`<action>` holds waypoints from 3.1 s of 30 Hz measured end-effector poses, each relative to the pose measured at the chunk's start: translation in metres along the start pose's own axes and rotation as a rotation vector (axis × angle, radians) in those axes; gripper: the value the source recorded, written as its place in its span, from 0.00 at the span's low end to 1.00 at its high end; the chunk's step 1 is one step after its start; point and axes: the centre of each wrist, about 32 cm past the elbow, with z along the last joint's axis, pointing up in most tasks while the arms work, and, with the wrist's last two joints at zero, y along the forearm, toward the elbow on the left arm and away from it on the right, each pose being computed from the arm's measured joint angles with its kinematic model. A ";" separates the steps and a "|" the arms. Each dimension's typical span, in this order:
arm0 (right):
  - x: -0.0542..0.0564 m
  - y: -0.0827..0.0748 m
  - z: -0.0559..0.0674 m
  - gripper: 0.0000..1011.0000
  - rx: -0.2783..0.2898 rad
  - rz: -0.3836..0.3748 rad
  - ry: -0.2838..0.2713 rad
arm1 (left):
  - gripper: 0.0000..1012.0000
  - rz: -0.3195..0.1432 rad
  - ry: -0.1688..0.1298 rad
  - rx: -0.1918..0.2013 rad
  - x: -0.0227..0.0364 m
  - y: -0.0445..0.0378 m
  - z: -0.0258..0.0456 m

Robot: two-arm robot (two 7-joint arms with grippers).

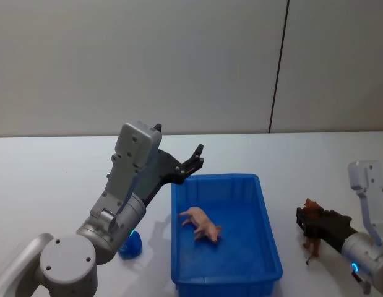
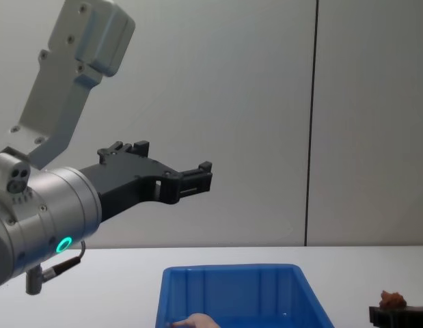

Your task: Pick up the two dolls from the table and place them into the box.

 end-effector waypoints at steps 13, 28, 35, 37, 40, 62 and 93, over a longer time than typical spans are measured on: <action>0.001 -0.001 0.008 0.42 0.063 0.029 -0.033 | 0.99 0.000 0.000 0.000 0.0000 0.0000 0.0000; -0.004 -0.002 0.036 0.42 0.237 0.176 -0.094 | 0.99 0.000 0.000 0.000 0.0000 0.0000 0.0000; -0.009 -0.001 0.051 0.42 0.302 0.278 -0.105 | 0.99 0.000 0.000 0.000 0.0000 0.0000 0.0000; -0.010 0.000 0.053 0.42 0.312 0.301 -0.105 | 0.99 0.000 0.000 0.000 0.0000 0.0000 0.0000; -0.013 0.001 0.061 0.42 0.333 0.364 -0.103 | 0.99 0.000 0.000 0.000 0.0000 0.0000 0.0000; -0.032 0.018 0.090 0.68 0.242 0.642 -0.062 | 0.99 0.000 0.000 0.000 0.0000 0.0000 0.0000; -0.001 0.001 0.089 0.99 0.274 0.497 -0.108 | 0.99 0.000 0.000 0.000 0.0000 0.0000 0.0000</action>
